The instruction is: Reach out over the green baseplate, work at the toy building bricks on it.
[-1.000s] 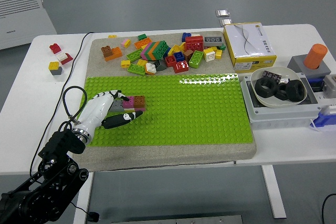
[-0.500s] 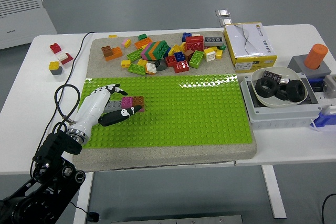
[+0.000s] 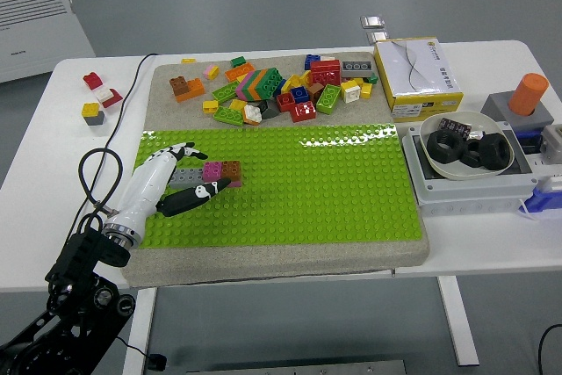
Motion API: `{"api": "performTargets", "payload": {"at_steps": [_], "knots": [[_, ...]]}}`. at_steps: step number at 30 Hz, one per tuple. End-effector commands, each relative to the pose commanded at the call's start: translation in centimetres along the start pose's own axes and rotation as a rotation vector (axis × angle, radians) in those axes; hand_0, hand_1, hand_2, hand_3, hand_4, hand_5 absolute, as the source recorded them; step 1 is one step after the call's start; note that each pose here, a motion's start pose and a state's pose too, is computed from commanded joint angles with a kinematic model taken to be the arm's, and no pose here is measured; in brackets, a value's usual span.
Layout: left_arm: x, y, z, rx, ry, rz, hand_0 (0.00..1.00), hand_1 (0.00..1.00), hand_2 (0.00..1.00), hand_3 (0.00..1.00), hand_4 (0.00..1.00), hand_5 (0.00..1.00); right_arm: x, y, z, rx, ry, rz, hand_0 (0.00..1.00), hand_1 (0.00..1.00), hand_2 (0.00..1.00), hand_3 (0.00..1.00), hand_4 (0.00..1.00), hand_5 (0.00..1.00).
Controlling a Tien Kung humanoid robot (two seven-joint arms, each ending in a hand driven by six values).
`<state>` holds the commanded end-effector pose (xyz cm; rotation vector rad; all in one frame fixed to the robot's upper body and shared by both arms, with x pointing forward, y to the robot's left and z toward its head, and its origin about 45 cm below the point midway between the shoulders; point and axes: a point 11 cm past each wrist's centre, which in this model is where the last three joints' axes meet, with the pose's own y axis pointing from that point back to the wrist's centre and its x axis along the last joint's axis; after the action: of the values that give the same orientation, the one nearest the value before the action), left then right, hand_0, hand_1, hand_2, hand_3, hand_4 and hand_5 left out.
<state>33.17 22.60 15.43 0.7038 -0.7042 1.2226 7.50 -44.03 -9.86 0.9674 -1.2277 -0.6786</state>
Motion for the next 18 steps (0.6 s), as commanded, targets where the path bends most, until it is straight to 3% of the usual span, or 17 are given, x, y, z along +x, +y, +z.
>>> {"api": "performTargets", "payload": {"at_steps": [18], "knots": [[0.27, 0.98, -0.43, 0.000, 0.056, 0.028, 0.951, 0.912, 0.900, 0.720, 0.966, 0.792, -0.62, 0.09, -0.20, 0.005, 0.008, -0.004, 0.671, 0.679, 0.744, 0.769, 0.790, 0.998]]}}
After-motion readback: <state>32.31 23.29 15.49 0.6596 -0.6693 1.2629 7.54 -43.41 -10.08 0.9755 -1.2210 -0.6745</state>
